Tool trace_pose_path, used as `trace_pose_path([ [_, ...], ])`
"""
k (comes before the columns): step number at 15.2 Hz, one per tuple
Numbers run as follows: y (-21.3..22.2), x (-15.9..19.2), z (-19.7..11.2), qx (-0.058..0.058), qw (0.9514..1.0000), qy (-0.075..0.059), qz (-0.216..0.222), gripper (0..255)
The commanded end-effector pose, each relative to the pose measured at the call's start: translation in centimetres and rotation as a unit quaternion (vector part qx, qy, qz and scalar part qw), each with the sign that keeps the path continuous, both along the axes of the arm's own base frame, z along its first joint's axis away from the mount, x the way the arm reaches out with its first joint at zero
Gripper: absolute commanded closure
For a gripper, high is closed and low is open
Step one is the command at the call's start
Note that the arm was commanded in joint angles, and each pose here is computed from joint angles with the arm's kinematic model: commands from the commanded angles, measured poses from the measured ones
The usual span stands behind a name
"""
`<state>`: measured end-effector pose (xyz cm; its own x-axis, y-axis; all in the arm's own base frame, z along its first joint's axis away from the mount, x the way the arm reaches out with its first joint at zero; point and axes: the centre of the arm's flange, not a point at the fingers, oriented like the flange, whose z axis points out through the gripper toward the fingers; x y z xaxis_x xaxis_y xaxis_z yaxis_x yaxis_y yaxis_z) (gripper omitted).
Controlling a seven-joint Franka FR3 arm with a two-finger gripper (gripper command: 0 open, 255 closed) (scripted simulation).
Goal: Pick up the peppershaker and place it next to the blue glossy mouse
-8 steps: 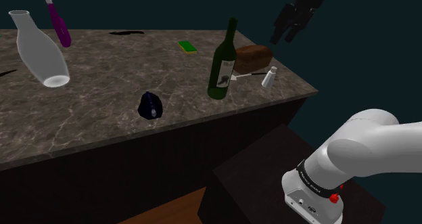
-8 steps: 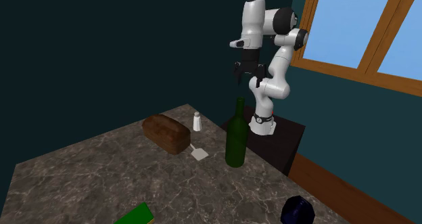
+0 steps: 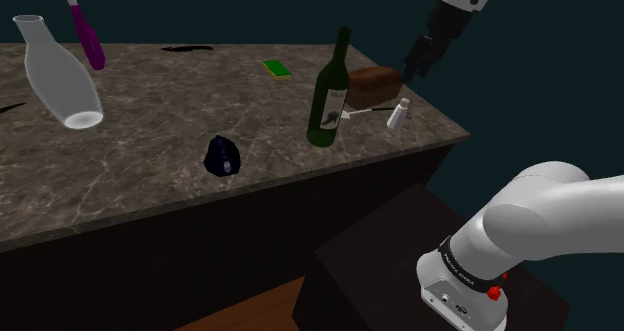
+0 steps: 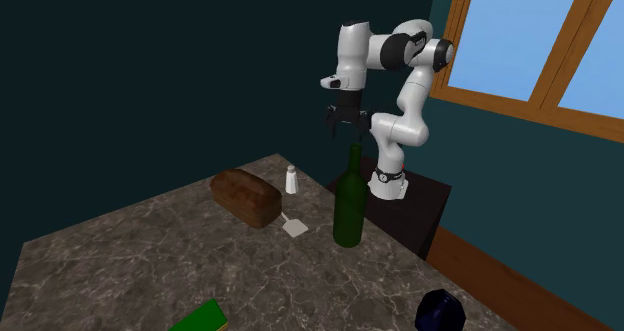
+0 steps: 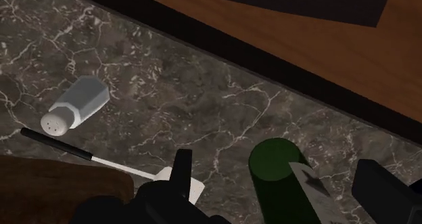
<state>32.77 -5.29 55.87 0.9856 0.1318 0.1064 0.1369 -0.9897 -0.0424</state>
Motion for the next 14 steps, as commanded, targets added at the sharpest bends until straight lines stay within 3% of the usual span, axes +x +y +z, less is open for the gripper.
trace_pose_path([
  [1, -1.5, 0.9, -1.3, -0.010, 0.9998, 0.002, 0.015, 0],
  [7, -6.7, 3.5, -6.1, -0.036, 0.9976, 0.010, 0.058, 0],
  [14, -12.7, 7.0, -11.3, -0.067, 0.9919, 0.020, 0.107, 0],
])
